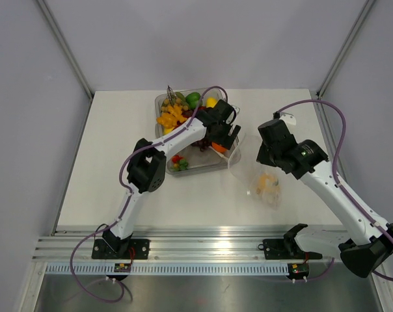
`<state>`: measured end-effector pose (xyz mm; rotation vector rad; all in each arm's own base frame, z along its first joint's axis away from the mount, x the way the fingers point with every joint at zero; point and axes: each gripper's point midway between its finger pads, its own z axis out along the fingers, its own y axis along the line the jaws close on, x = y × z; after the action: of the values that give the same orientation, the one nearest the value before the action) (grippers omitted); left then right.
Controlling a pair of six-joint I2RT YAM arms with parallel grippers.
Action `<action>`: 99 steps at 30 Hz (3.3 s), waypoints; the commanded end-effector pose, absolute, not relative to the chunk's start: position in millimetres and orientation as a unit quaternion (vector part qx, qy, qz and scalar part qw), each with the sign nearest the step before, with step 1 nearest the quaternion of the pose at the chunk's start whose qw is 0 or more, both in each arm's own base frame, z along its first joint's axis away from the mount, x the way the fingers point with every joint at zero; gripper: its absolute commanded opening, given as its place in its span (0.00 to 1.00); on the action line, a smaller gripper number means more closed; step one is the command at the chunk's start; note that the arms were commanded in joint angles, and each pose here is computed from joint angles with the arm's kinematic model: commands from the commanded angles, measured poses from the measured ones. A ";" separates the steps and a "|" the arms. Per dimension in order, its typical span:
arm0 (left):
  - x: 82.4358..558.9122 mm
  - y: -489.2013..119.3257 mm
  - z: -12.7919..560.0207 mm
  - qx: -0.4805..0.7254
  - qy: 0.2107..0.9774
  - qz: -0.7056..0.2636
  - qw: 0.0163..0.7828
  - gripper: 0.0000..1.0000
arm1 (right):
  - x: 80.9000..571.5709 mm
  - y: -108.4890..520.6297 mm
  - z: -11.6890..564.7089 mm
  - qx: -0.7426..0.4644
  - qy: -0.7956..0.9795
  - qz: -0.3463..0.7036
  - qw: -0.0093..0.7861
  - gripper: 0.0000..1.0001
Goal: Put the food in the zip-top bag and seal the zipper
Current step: Pick up the fake fruit from the bin, then place the fake fruit in the zipper food storage bag, then pick up the fake fruit from the bin.
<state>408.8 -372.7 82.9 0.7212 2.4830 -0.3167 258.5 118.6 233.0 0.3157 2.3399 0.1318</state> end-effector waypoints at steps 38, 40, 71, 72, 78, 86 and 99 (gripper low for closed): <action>297.3 -371.7 290.1 0.187 0.829 -0.442 0.287 0.34 | 309.2 174.1 239.4 0.095 0.907 0.120 0.393 0.00; 290.6 -381.9 279.5 0.190 0.833 -0.446 0.268 0.34 | 308.8 173.9 245.3 0.097 0.904 0.125 0.398 0.00; 283.5 -273.9 228.3 0.109 0.912 -0.236 0.318 0.64 | 295.5 169.6 236.3 0.109 0.906 0.134 0.387 0.00; 287.3 -269.7 212.8 0.086 0.924 -0.214 0.304 0.61 | 295.5 170.6 237.1 0.108 0.905 0.137 0.387 0.00; 326.2 -234.0 143.8 -0.019 0.951 -0.050 0.304 0.60 | 293.7 170.2 238.3 0.105 0.905 0.139 0.388 0.00; 348.9 -222.5 95.9 -0.040 0.954 0.036 0.296 0.66 | 288.8 165.3 238.4 0.106 0.906 0.134 0.388 0.00; 348.4 -213.5 53.3 -0.026 0.960 0.091 0.265 0.49 | 293.3 166.2 236.3 0.101 0.908 0.126 0.387 0.00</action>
<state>337.1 -216.7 50.6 -0.0290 2.6411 0.2140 288.4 164.4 226.7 0.2597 2.3467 0.3071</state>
